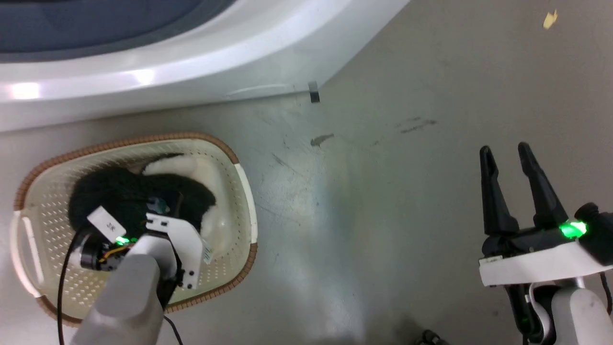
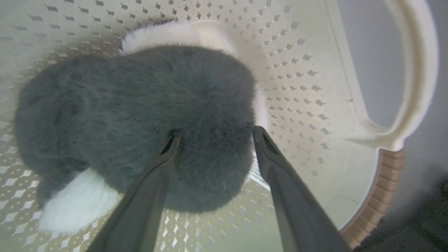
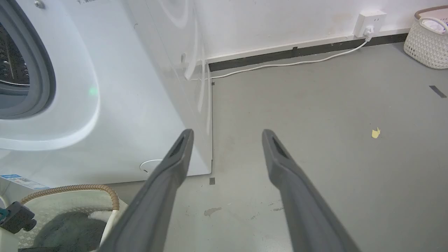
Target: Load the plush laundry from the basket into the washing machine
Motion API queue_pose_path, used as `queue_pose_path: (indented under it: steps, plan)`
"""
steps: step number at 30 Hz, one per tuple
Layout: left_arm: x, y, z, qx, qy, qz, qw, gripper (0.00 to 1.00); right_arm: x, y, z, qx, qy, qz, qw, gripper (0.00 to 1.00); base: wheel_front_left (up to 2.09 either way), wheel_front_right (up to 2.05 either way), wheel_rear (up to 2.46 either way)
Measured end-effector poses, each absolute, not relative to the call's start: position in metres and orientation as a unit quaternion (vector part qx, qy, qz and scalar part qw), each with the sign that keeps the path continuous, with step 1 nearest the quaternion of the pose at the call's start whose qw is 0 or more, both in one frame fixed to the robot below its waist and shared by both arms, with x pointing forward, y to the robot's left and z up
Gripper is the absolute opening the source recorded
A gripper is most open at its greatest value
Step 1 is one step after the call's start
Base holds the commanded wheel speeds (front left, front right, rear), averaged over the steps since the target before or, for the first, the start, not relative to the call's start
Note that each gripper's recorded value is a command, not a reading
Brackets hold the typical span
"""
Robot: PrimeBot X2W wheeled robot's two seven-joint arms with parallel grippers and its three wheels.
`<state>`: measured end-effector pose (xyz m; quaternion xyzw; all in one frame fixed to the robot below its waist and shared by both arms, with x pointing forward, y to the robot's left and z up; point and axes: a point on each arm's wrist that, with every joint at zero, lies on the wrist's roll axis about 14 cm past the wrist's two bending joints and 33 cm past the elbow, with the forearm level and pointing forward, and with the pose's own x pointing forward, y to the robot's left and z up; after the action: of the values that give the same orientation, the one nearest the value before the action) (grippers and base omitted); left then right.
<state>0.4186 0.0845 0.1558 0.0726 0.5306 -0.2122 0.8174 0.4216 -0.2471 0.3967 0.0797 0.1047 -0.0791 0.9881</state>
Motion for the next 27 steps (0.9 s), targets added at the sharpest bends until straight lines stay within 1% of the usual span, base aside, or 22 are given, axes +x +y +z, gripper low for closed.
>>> queue_pose_path:
  steps: [8, 16, 17, 18, 19, 25, 27]
  plan:
    - [0.417, 0.083, 0.122, 0.078, 0.568, -0.221, 0.789, 1.00, 0.424, -0.255, 0.376, 0.091, 0.121, -0.095, 0.984, 1.00, 0.00, 0.00, 0.00]
    - [0.411, 0.081, 0.094, 0.079, 0.595, -0.221, 0.769, 1.00, 0.427, -0.261, 0.361, 0.091, 0.131, -0.105, 0.982, 1.00, 0.00, 0.00, 0.00]
    - [0.406, 0.080, 0.088, 0.079, 0.603, -0.222, 0.762, 0.96, 0.426, -0.262, 0.358, 0.092, 0.133, -0.109, 0.981, 1.00, 0.00, 0.00, 0.00]
    - [0.404, 0.080, 0.085, 0.079, 0.607, -0.222, 0.759, 0.27, 0.425, -0.263, 0.356, 0.091, 0.136, -0.110, 0.980, 1.00, 0.00, 0.00, 0.00]
    - [0.401, 0.080, 0.083, 0.079, 0.611, -0.222, 0.755, 0.00, 0.425, -0.264, 0.356, 0.091, 0.136, -0.112, 0.980, 1.00, 0.00, 0.00, 0.00]
    - [0.396, 0.083, 0.085, 0.074, 0.613, -0.215, 0.757, 0.00, 0.425, -0.268, 0.363, 0.090, 0.123, -0.116, 0.981, 1.00, 0.00, 0.00, 0.00]
    - [0.398, 0.086, 0.092, 0.069, 0.605, -0.207, 0.766, 0.00, 0.426, -0.270, 0.371, 0.089, 0.109, -0.119, 0.983, 1.00, 0.00, 0.00, 0.00]
